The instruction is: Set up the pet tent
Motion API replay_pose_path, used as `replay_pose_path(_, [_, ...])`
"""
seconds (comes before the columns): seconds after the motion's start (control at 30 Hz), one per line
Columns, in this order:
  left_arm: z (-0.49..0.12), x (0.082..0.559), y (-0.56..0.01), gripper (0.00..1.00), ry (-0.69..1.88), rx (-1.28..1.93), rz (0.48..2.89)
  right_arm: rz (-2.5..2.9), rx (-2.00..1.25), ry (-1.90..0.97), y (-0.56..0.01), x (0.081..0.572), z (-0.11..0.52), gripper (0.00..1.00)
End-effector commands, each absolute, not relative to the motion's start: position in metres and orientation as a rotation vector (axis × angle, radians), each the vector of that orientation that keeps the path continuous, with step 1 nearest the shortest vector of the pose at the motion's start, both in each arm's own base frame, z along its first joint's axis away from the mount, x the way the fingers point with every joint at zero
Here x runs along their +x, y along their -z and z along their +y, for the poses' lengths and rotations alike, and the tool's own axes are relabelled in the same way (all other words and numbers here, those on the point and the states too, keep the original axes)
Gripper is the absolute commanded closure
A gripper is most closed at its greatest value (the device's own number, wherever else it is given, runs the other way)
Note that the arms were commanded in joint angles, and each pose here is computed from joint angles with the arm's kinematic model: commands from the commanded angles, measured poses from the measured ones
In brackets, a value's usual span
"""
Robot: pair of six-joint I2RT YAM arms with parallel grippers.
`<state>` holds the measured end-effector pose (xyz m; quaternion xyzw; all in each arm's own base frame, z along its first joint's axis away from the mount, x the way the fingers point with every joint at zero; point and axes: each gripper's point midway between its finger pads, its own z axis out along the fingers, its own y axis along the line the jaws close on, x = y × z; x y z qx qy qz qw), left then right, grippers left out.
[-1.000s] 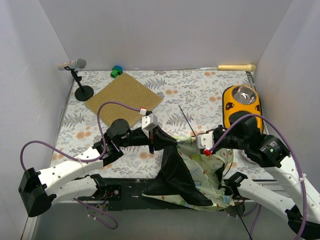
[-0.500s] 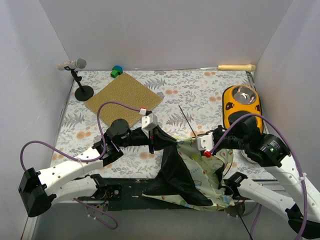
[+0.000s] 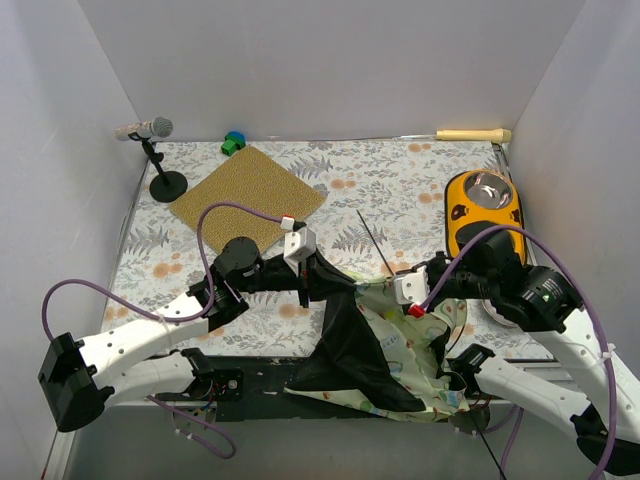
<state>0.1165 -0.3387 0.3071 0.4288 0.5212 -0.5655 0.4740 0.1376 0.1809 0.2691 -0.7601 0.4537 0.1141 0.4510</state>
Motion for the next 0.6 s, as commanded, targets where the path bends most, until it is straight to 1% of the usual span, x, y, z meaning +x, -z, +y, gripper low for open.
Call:
replay_pose_path(0.0, [-0.335, 0.11, -0.349, 1.0, 1.404, 1.058, 1.102, 1.353, -2.183, -0.333, -0.206, 0.098, 0.13, 0.99])
replay_pose_path(0.57, [-0.348, 0.115, -0.333, 1.0, 1.419, 1.082, 1.164, 1.256, -2.152, -0.393, -0.241, 0.102, 0.153, 0.99])
